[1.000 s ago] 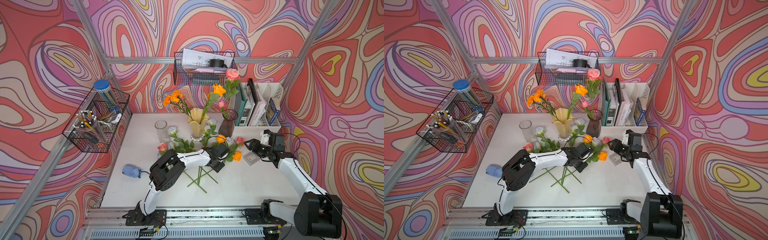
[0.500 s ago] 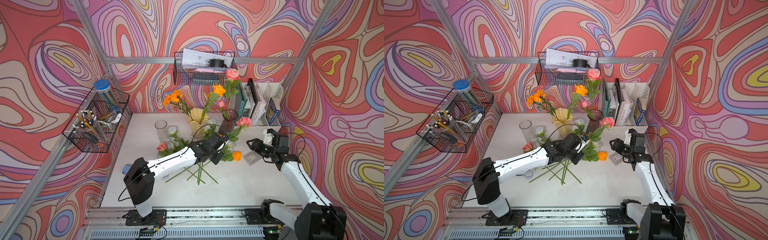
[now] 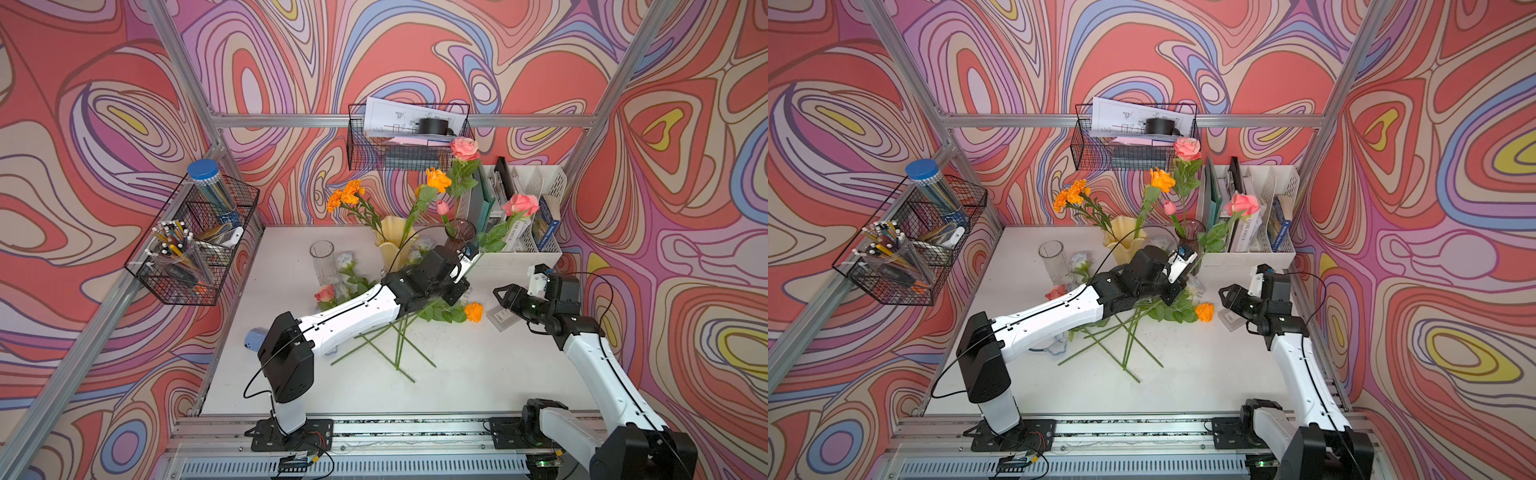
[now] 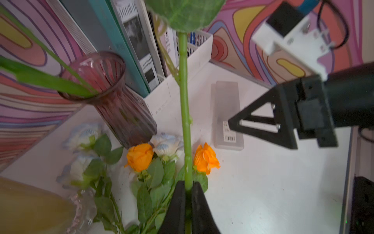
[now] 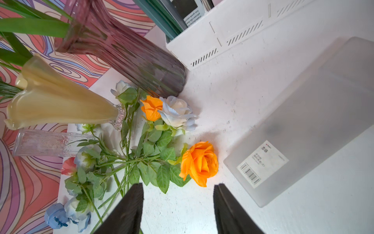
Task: Arrange the flowers in different vases according to their colors
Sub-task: Insert the flower into the vase.
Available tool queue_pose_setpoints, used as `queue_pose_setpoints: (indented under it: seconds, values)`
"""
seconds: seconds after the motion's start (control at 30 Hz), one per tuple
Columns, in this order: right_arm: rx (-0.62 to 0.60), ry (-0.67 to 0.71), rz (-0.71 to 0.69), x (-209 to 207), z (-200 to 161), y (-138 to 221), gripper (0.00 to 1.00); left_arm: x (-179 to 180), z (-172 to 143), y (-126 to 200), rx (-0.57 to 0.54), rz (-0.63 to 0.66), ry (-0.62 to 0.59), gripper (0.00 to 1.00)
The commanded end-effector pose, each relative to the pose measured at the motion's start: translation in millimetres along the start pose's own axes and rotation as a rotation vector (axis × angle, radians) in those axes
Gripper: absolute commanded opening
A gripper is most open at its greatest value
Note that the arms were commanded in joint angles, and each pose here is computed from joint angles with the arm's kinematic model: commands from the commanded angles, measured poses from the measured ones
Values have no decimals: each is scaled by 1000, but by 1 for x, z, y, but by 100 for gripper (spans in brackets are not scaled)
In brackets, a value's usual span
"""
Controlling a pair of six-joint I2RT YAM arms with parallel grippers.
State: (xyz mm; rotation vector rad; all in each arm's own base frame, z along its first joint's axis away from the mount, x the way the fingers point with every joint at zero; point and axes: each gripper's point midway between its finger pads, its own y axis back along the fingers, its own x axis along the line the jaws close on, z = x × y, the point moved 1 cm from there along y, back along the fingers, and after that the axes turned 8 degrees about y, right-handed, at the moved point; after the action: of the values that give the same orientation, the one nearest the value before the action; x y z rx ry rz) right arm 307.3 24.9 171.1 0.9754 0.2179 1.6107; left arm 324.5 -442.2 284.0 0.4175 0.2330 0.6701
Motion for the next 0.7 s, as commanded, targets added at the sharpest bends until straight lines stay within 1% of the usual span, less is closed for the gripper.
queue_pose_setpoints:
  seconds: [0.0, 0.13, 0.27, 0.33, 0.43, 0.53, 0.67]
  values:
    - [1, -6, 9, -3, -4, -4, 57, -5, 72, 7, -209, -17, -73, 0]
    - [7, -15, 17, -5, -9, -10, 57, -5, 143, 18, -410, -30, -122, 0]
    - [22, -30, 33, -7, -11, -19, 57, 8, 199, 21, -607, -79, -128, 0]
    - [30, -37, 41, -8, -13, -24, 57, 18, 215, 17, -682, -77, -131, 0]
    - [45, -47, 44, -10, -15, -31, 57, 34, 229, 8, -751, -90, -119, 0]
    - [59, -52, 43, -13, -18, -37, 57, 54, 238, 8, -819, -107, -74, 0]
    - [72, -47, 54, -14, -19, -42, 57, 71, 240, 3, -862, -110, -78, 0]
